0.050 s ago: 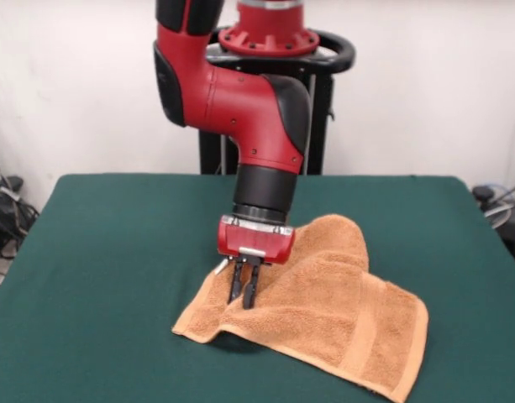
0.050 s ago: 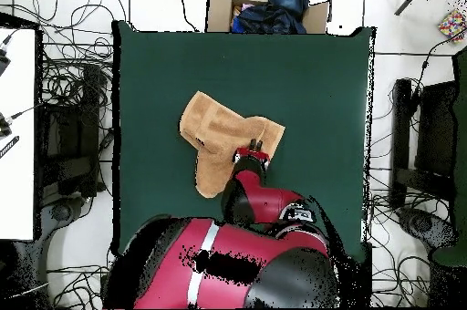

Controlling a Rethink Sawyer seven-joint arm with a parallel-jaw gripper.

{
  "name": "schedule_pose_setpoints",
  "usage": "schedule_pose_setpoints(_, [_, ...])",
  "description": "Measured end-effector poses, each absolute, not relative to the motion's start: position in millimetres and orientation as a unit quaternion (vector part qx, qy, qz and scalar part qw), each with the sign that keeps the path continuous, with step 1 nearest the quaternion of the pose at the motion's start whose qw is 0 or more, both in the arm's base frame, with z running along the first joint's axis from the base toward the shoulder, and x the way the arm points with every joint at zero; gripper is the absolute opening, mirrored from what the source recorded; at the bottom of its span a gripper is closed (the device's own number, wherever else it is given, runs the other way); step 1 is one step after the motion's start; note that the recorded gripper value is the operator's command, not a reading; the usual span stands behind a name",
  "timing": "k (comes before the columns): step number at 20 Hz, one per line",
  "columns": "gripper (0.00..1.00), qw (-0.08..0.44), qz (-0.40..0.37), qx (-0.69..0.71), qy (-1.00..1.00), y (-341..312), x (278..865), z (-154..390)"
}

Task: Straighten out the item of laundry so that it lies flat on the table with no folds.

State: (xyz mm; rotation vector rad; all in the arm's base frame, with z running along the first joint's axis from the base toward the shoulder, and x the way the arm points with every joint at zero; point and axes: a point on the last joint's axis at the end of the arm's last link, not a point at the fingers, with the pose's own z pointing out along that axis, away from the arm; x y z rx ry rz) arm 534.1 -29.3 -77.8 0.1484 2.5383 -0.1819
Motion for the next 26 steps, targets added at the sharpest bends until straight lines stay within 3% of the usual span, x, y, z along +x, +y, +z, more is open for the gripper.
schedule_pose_setpoints(6, [0.00,0.292,-0.076,0.028,0.953,-37,530,-77])
schedule_pose_setpoints(26, [0.00,0.288,-0.254,0.044,0.922,-137,477,-87])
